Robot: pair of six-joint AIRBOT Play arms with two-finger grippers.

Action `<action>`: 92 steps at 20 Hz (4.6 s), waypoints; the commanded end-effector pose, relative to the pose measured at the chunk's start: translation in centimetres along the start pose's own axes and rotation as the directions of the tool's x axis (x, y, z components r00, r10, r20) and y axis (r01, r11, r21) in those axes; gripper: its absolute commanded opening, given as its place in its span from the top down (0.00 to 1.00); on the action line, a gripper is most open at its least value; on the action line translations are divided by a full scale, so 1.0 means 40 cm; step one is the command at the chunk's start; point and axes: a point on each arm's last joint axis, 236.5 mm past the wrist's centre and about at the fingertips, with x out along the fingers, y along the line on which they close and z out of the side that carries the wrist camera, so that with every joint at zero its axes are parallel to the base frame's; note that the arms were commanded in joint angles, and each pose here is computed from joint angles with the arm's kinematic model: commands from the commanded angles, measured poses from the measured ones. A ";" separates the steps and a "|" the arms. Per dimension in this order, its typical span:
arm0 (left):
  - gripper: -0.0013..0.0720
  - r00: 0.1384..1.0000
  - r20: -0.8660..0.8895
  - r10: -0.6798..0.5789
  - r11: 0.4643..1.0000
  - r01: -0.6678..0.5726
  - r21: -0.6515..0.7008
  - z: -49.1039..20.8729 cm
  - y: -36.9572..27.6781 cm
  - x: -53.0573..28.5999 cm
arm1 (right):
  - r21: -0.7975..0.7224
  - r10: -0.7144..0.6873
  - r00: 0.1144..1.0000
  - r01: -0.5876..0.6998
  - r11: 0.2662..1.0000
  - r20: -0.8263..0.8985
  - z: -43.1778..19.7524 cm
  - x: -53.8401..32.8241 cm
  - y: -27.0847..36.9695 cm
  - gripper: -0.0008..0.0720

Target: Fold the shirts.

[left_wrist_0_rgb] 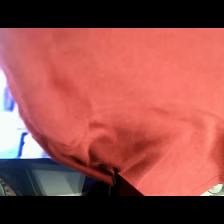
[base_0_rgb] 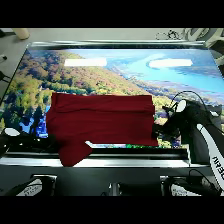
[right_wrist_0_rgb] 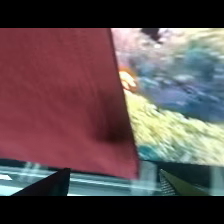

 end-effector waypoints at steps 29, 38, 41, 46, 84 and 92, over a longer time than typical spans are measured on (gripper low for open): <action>0.07 0.943 0.325 -0.072 0.957 -0.026 0.290 0.678 -0.338 -0.300 | -0.047 0.048 0.902 -0.031 0.998 0.429 0.535 -0.262 0.035 0.01; 0.17 0.937 0.325 -0.128 0.892 -0.035 0.451 0.569 -0.543 -0.330 | 0.006 0.305 0.932 -0.312 0.950 0.195 0.506 -0.066 0.199 0.39; 0.81 0.953 0.274 -0.130 0.876 -0.019 0.482 0.523 -0.601 -0.271 | -0.064 0.350 0.899 -0.346 0.936 0.262 0.500 -0.154 0.258 0.96; 0.94 0.965 0.156 -0.210 0.859 0.106 0.500 0.393 -0.735 -0.001 | -0.275 0.408 0.799 -0.312 0.909 0.442 0.361 -0.482 0.355 0.96; 0.95 0.526 0.652 -0.546 0.784 0.048 0.618 0.337 -0.751 -0.803 | -0.344 0.686 0.718 -0.619 0.706 0.116 0.266 -0.284 0.769 0.06; 0.95 0.569 0.645 -0.510 0.808 0.059 0.587 0.353 -0.711 -0.741 | -0.026 0.193 0.973 -0.191 0.981 0.125 0.318 -0.095 0.278 0.07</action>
